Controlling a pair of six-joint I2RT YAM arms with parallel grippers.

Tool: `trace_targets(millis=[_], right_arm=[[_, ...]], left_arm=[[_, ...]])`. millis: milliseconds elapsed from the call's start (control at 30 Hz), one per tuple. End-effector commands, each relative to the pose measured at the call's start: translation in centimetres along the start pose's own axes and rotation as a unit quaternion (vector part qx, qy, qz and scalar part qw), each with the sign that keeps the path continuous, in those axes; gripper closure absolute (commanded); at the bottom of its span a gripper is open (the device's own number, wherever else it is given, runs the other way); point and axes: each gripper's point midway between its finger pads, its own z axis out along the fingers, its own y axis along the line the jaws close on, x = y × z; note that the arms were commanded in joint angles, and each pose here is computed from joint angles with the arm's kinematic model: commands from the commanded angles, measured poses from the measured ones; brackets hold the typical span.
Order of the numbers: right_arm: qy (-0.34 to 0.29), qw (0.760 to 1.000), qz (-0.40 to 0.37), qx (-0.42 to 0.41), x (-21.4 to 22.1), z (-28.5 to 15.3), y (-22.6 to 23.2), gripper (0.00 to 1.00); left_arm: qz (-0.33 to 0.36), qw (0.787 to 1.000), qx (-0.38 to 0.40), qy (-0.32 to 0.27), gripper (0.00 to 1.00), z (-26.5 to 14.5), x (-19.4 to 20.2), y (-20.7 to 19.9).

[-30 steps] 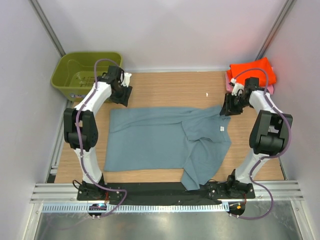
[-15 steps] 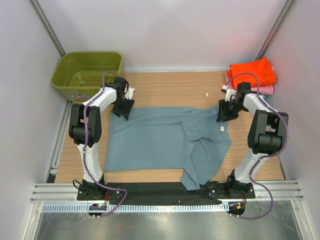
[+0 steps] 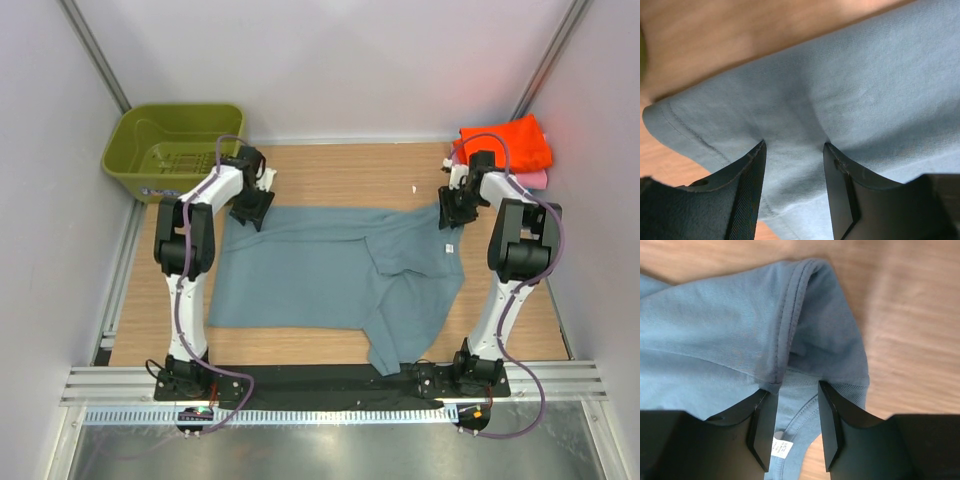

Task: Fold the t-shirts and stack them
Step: Fold the tshirt

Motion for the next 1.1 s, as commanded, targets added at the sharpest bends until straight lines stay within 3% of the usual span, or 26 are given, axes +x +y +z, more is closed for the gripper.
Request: trace_targets(millis=[0, 500, 800, 900, 1000, 1067], right_arm=[[-0.008, 0.999, -0.01, 0.047, -1.4, 0.9, -2.9, 0.56], [-0.06, 0.994, -0.024, 0.084, -7.8, 2.4, -6.9, 0.57], [-0.113, 0.988, -0.046, 0.095, -12.0, -0.9, -7.1, 0.57], [-0.132, 0.986, -0.051, 0.086, -12.8, -3.7, -6.0, 0.56], [-0.162, 0.982, -0.061, 0.071, -13.4, -7.8, -4.0, 0.56], [-0.169, 0.982, -0.072, 0.055, -12.8, -10.0, -2.5, 0.57]], left_arm=[[0.009, 1.0, -0.019, -0.001, 0.5, 2.4, -1.4, 1.0], [0.019, 0.997, -0.049, -0.052, 0.49, 3.4, -7.5, 2.0], [0.054, 0.982, -0.091, -0.159, 0.46, -2.4, -14.2, 2.2], [0.046, 0.975, -0.094, -0.194, 0.45, -6.2, -15.4, 1.8], [0.039, 0.973, -0.084, -0.213, 0.45, -9.8, -14.8, 1.0], [0.037, 0.98, -0.055, -0.19, 0.45, -9.4, -12.7, 0.0]])
